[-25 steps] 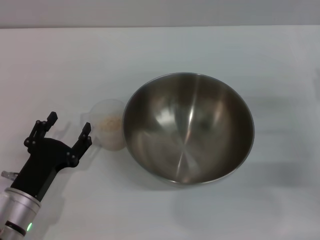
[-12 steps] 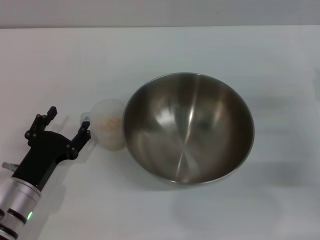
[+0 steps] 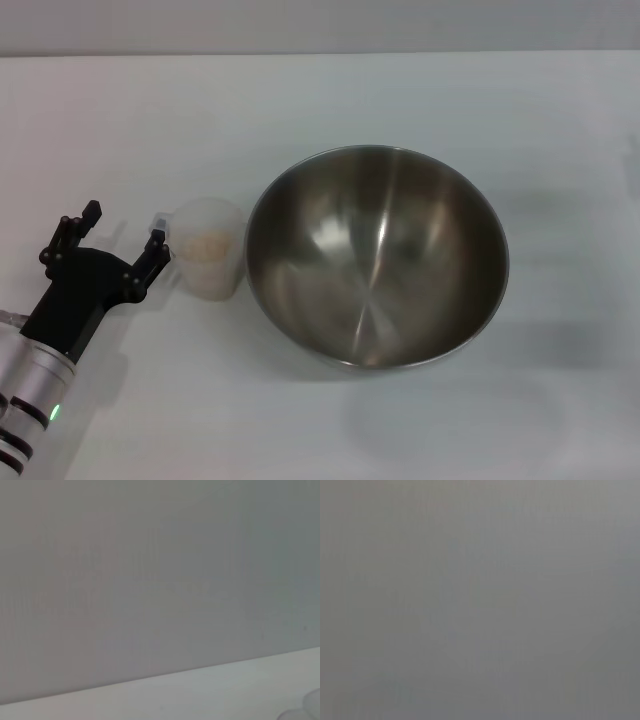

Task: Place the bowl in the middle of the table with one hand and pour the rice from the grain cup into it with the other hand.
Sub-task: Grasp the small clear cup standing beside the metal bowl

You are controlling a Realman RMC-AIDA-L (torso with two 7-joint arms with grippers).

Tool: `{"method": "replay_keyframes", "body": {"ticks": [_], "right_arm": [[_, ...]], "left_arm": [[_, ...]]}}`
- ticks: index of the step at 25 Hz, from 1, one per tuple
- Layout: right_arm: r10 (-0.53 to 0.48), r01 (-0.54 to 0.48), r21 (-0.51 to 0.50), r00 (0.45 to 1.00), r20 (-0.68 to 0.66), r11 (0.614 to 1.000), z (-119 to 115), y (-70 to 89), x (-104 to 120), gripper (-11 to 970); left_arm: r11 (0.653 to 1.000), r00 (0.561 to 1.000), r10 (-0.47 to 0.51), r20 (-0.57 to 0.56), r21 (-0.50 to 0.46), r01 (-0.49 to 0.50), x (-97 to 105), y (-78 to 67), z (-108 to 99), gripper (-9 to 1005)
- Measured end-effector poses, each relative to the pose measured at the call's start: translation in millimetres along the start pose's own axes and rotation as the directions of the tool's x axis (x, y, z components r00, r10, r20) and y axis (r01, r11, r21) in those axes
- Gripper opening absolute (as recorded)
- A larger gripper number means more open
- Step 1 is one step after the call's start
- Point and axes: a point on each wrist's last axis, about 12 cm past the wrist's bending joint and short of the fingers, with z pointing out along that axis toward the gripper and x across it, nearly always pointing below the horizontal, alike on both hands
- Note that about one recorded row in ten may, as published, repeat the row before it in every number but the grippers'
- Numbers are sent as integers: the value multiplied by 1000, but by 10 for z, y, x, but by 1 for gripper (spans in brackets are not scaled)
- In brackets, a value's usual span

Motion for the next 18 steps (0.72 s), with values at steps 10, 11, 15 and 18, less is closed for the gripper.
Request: {"method": "replay_keyframes", "body": {"ticks": [10,11,15,18], "right_arm": [[2,-2,2,1000,7,1000,-13,-2,-10,495],[2,-2,2,1000,7,1000,-13,-2,-10,495],[4,-4,4,1000,6,1000,-25,0,-8,495],[5,-6,5,1000,7,1000,-28,2,-9,494]], "left_arm": [[1000,1000,-10,-15,24,11,-1,-67,50,738],[1000,1000,-10,-15,24,11,-1,-67,50,697],[999,1000,-24,-1,30,24,-24,-102,62,532],[999,1000,-27,4,37,27,-43,-111,96,252]]}}
